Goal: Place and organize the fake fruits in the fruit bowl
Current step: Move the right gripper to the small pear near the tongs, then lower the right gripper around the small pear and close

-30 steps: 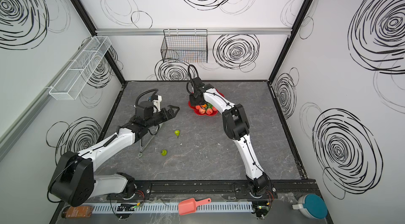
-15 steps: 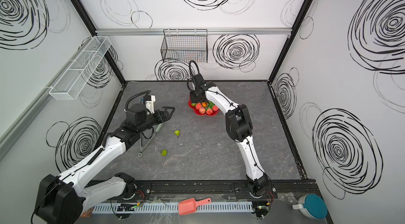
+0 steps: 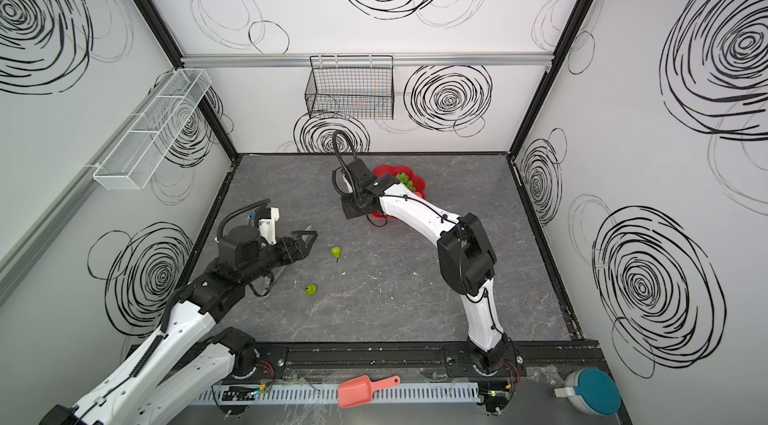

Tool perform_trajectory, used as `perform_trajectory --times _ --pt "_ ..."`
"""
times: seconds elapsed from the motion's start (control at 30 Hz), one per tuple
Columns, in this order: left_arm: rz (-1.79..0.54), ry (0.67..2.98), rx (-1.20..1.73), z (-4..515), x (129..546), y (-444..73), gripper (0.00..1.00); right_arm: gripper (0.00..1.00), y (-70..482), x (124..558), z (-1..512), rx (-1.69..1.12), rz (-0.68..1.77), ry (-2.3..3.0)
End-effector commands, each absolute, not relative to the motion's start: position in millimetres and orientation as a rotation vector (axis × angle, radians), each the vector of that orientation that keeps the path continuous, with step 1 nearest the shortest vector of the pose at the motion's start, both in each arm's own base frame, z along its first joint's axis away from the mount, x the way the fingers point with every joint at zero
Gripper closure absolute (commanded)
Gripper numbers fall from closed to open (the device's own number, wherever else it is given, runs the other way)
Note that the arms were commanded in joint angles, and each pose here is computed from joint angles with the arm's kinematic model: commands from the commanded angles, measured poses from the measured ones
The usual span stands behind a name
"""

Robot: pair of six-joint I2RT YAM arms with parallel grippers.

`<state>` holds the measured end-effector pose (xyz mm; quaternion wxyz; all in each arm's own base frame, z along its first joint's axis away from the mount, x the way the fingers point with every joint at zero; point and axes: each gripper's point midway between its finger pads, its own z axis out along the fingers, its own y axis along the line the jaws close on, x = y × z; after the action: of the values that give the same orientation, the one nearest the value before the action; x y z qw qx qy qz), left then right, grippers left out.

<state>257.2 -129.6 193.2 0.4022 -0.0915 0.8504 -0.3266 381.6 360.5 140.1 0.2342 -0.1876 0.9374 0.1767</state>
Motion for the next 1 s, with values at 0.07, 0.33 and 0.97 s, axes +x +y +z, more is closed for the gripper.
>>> perform_trajectory --times 0.07,0.33,0.97 --pt "-0.838 2.177 -0.287 178 240 -123 0.04 0.54 378 354 136 -0.502 0.532 2.595" --pt "-0.877 2.212 -0.337 155 233 -117 0.04 0.51 398 328 100 -0.511 0.504 2.676" --pt "-0.916 2.168 -0.394 157 247 -101 0.04 0.46 419 314 46 -0.537 0.352 2.802"
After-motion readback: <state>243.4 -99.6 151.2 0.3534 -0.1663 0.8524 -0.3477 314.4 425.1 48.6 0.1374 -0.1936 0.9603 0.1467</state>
